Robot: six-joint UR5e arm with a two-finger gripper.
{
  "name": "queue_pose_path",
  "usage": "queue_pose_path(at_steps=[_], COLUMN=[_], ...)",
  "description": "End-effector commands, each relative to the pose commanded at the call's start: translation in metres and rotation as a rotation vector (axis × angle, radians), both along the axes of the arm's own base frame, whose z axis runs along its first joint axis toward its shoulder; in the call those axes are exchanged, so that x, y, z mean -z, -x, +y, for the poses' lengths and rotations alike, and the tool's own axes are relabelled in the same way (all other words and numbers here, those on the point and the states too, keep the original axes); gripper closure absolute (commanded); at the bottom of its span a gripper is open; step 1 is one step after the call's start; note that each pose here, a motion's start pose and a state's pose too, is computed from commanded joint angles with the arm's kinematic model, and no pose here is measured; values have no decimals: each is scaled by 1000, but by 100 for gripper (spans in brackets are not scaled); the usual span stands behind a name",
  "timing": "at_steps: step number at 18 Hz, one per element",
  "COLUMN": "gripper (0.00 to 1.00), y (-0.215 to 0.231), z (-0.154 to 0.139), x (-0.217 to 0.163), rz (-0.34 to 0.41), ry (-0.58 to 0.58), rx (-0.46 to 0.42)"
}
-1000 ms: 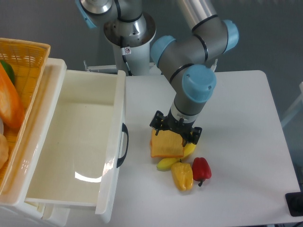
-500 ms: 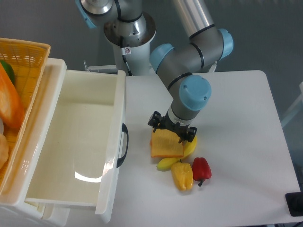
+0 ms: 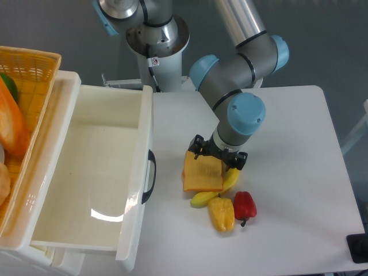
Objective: Pick up the bread slice
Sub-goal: 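Close the gripper on the bread slice edge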
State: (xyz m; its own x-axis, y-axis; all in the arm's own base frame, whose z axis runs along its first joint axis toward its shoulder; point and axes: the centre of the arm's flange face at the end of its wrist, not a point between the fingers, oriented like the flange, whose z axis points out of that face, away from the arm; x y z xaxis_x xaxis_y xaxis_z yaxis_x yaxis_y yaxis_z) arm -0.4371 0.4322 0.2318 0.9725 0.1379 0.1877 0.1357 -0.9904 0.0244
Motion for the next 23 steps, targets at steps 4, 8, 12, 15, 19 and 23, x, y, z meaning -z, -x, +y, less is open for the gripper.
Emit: queue_pose_path(at_steps=[4, 8, 12, 15, 19, 23], gripper=[0, 0, 0, 0, 0, 0], y=[5, 8, 6, 7, 5, 0], z=[-2, -7, -7, -4, -3, 1], x=[21, 20, 25, 25, 30, 31], rz=[-27, -18, -26, -26, -36, -39], ry=[18, 30, 35, 38, 40, 40], rx=[-4, -11, -11, -12, -9, 3])
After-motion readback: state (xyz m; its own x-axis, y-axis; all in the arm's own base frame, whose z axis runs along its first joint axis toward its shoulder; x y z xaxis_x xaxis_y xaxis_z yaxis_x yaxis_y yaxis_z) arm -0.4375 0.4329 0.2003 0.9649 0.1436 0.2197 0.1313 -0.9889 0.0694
